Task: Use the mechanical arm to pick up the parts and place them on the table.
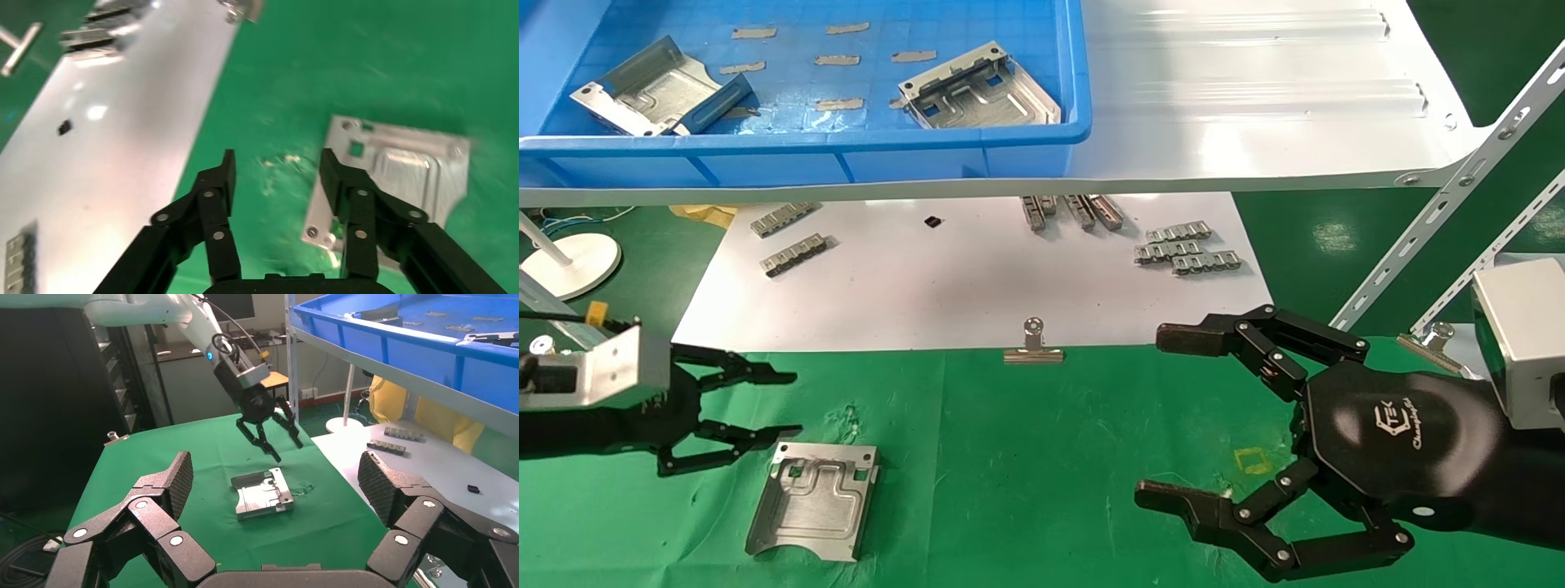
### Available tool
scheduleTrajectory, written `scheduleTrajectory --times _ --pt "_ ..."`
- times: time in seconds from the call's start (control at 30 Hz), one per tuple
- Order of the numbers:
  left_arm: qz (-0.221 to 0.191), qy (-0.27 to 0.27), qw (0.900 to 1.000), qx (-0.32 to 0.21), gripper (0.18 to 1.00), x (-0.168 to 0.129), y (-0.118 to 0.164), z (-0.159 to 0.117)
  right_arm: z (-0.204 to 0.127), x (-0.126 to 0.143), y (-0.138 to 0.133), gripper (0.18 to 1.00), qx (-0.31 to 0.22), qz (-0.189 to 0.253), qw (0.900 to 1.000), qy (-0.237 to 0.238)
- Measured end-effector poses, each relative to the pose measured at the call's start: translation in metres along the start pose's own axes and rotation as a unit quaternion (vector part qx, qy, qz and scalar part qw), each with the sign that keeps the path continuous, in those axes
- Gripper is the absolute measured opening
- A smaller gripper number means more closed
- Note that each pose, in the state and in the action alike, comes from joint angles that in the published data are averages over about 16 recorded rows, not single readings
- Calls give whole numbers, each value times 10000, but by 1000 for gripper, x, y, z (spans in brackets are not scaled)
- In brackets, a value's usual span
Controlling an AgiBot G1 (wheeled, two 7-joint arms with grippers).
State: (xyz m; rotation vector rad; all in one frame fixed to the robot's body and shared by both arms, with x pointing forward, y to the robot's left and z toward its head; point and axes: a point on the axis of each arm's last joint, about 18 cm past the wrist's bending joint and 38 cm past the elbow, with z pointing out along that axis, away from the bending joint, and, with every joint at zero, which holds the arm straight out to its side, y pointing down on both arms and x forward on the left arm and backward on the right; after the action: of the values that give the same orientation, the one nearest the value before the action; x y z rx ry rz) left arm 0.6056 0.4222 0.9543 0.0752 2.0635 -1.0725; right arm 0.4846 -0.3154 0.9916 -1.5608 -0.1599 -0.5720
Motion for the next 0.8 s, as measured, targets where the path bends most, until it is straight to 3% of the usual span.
scheduleTrajectory --times 0.33,0.47,0.8 --pt "-714 -323 9961 397 673 1 3 -5 0 0 0 1000 0 1 10000 2" --pt "-785 -340 9953 448 772 2 3 -5 0 0 0 1000 1 1 10000 2" --pt "-793 -229 9940 719 924 6 -9 4 0 0 0 1000 1 1 10000 2"
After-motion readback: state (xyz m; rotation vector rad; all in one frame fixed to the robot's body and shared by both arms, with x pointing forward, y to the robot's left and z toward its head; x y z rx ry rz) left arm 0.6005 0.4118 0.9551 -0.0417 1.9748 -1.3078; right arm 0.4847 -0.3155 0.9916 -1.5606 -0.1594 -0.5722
